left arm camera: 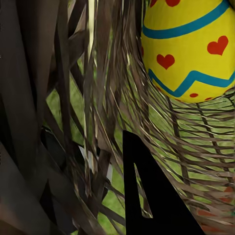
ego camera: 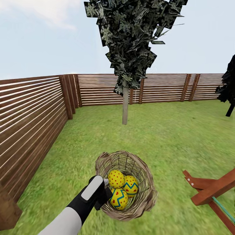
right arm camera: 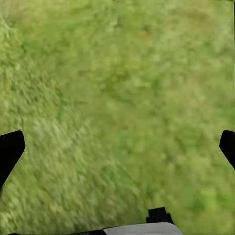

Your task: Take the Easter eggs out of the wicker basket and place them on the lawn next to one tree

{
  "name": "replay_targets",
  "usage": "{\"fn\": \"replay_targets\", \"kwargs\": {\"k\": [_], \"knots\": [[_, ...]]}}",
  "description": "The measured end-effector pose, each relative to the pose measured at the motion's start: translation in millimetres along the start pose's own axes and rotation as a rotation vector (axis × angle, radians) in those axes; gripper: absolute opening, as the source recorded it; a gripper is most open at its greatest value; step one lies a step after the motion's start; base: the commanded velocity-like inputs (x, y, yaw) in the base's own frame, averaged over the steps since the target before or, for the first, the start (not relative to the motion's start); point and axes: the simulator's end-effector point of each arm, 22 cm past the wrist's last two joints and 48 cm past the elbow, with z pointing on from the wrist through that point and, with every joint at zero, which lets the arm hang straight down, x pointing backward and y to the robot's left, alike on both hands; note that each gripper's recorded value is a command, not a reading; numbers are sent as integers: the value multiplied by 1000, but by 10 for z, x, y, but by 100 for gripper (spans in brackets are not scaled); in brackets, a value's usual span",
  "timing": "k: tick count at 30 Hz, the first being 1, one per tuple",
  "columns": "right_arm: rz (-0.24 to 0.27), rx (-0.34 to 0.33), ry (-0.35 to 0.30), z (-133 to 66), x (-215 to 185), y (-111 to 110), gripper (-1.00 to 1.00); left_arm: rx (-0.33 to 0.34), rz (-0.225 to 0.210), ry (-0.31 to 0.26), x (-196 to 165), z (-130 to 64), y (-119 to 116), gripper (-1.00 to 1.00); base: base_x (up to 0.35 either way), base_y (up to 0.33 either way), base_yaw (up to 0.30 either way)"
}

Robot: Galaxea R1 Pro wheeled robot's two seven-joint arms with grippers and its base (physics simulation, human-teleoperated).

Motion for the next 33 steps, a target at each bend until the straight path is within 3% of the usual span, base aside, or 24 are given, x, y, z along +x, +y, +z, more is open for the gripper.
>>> {"fn": "replay_targets", "kwargs": {"k": [7,21,33], "knots": [[-1,-1,2,1,7,1,100,-1,2,1,7,8,0,-100,336,74,-225],[-6,1,21,11,88,-2,100,-13,0,16,33,87,35,-100,336,27,-7],[-9,1,21,10,91,-2,100,-9,-2,19,45,87,24,-100,336,0,-203]]}}
